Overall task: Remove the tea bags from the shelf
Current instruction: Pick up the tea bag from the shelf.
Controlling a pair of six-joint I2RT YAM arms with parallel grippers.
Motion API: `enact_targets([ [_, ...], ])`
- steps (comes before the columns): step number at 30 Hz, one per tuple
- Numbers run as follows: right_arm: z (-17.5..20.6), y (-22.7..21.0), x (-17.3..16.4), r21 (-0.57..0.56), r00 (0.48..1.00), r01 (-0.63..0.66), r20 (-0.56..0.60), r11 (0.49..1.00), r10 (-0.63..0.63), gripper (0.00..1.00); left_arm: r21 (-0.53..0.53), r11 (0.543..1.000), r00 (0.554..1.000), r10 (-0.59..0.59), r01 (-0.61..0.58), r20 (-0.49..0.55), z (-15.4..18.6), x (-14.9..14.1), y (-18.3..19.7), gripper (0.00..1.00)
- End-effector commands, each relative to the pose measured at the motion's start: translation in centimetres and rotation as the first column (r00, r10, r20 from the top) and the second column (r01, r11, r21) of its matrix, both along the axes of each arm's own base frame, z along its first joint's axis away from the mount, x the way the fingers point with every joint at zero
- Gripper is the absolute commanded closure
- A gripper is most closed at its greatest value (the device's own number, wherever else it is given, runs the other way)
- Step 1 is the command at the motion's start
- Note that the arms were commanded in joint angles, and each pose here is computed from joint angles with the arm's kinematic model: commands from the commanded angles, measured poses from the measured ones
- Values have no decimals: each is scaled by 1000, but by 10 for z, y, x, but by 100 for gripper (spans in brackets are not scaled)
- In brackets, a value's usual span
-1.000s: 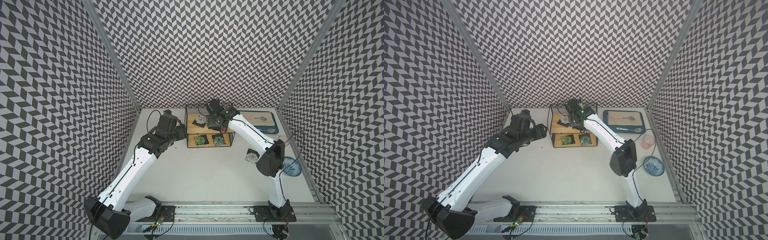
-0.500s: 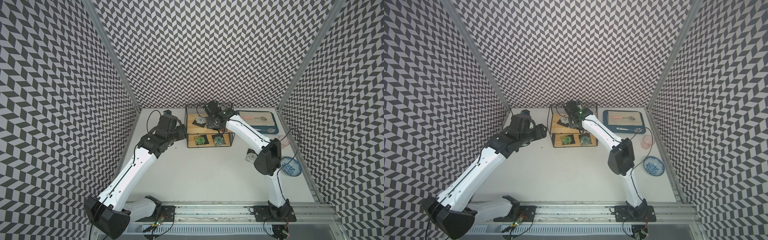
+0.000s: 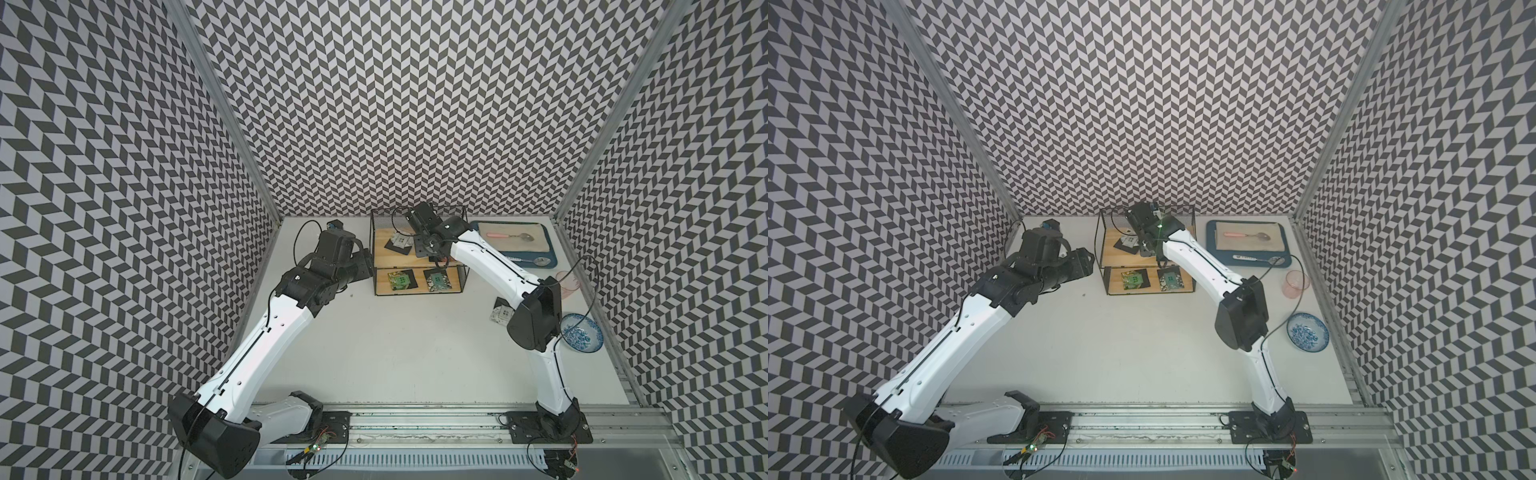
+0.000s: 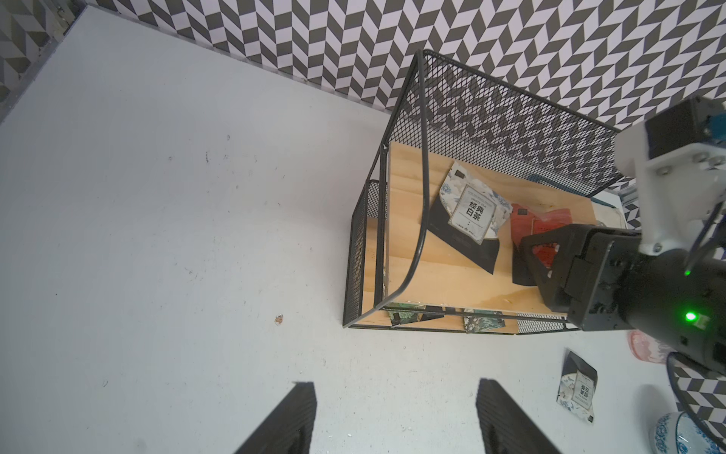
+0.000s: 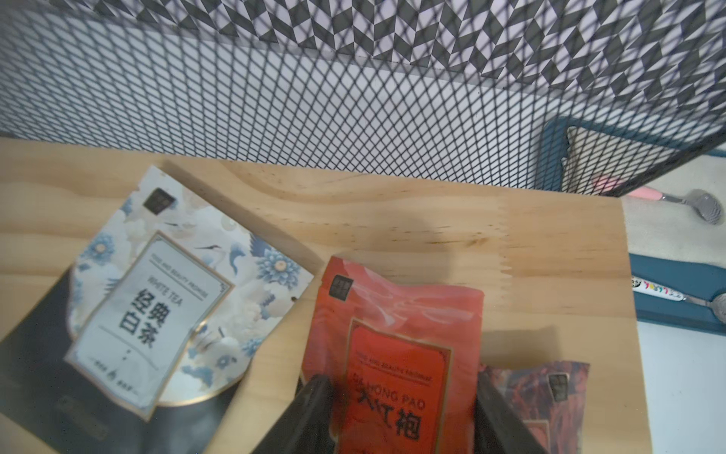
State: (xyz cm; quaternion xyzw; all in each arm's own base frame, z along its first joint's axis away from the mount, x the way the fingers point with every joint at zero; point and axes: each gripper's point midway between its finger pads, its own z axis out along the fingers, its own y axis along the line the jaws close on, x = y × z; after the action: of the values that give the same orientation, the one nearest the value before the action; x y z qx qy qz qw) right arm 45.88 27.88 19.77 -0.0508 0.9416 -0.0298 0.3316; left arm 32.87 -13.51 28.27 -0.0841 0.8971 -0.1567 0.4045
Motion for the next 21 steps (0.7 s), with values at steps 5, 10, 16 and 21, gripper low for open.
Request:
enact_targets([
  [5,-14,-1,-2,-38,1000,0,-21,999,-1,58,3,1000,1000,-3,3,2,1,-3,-1,30],
  [10,-3,2,1,-17,1000,-1,5,1000,2,66,4,1000,1000,-3,3,0,0,-3,-1,30],
  [16,17,5,3,2,999,-4,51,1000,4,71,5,1000,1000,-2,2,4,1,-3,0,30],
  [21,44,8,3,43,994,-13,110,999,8,73,7,1000,1000,-2,2,3,1,-2,0,30],
])
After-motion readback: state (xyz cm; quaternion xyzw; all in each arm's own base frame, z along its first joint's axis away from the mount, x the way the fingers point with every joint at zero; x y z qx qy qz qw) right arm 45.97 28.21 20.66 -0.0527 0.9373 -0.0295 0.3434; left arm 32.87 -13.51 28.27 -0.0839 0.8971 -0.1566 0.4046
